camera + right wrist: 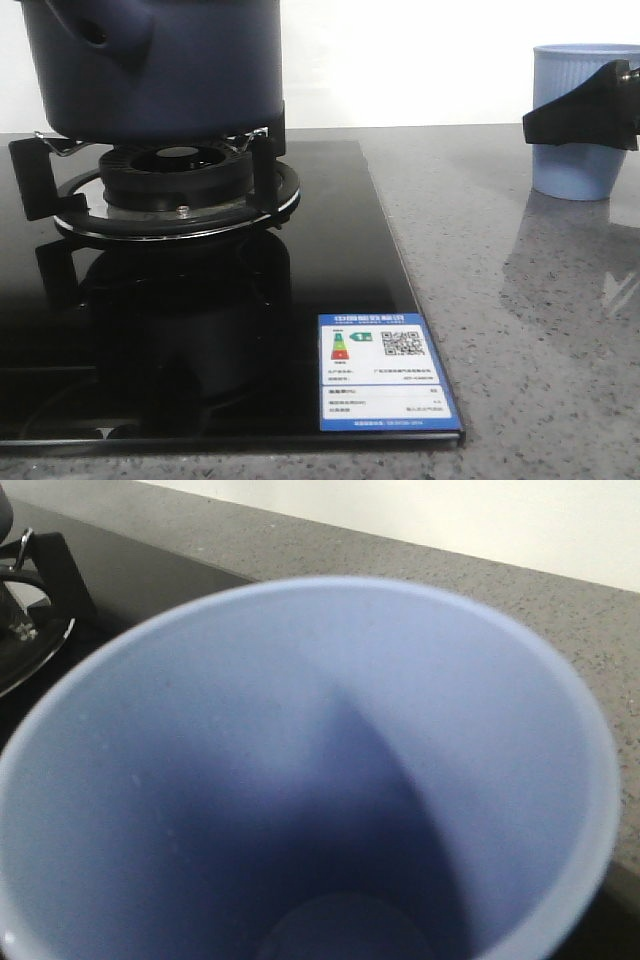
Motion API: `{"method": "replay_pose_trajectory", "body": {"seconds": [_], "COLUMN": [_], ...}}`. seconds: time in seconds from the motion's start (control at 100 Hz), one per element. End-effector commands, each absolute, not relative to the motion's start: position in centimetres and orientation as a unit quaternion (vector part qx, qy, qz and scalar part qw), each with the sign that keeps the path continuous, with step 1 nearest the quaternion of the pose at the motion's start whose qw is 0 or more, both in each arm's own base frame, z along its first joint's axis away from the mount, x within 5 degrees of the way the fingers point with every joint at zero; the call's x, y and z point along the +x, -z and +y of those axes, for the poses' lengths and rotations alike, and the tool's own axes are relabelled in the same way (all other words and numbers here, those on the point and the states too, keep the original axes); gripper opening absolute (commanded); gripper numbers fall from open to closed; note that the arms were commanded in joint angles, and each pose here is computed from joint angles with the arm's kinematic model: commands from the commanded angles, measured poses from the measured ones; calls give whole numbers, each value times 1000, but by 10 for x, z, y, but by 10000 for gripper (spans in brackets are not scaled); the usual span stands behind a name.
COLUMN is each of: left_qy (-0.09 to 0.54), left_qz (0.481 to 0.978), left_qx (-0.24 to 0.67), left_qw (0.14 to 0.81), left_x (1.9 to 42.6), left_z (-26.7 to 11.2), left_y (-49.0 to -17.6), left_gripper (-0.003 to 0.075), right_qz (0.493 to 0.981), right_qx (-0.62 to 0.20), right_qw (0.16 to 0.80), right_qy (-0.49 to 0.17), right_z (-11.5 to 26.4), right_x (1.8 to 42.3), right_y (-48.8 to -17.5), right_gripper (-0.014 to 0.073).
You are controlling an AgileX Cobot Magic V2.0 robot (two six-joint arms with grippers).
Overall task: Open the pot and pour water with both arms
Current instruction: 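Set the cup on the counter and open the right gripper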
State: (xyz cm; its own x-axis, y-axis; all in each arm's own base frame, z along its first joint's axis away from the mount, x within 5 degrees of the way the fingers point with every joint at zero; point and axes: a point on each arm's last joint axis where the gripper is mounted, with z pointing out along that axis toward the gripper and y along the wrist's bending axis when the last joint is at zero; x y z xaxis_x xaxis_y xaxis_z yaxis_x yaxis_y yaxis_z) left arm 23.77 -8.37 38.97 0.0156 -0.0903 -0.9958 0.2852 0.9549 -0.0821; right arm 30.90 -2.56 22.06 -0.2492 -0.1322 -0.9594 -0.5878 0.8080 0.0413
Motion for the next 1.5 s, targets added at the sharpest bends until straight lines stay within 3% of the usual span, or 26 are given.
{"method": "replay_pose_trajectory", "body": {"seconds": [0.0,0.31,0.47,0.95,1.09,1.31,1.49], "left_qy": [124,123,123,120,120,127,142], "left_qz": [636,634,633,628,628,642,644], "left_qx": [50,49,49,47,47,57,72], "left_qw": [760,762,763,768,768,754,748], "left_x": [232,232,232,232,232,232,229], "left_z": [-77,-77,-77,-76,-76,-79,-89], "left_y": [-416,-416,-416,-417,-417,-414,-413], "left_gripper": [372,372,372,372,372,372,372], "right_qz": [736,749,767,801,795,787,772], "right_qx": [-248,-196,-211,-223,-237,-208,-180], "right_qw": [593,592,563,493,512,572,607], "right_qy": [-210,-225,-222,-256,-224,-103,-50], "right_z": [-23,-57,-71,-53,-45,-43,-37], "right_x": [306,288,270,233,220,198,181], "right_y": [-242,-256,-260,-287,-305,-339,-359], "right_gripper": [659,659,659,659,659,659,659]}}
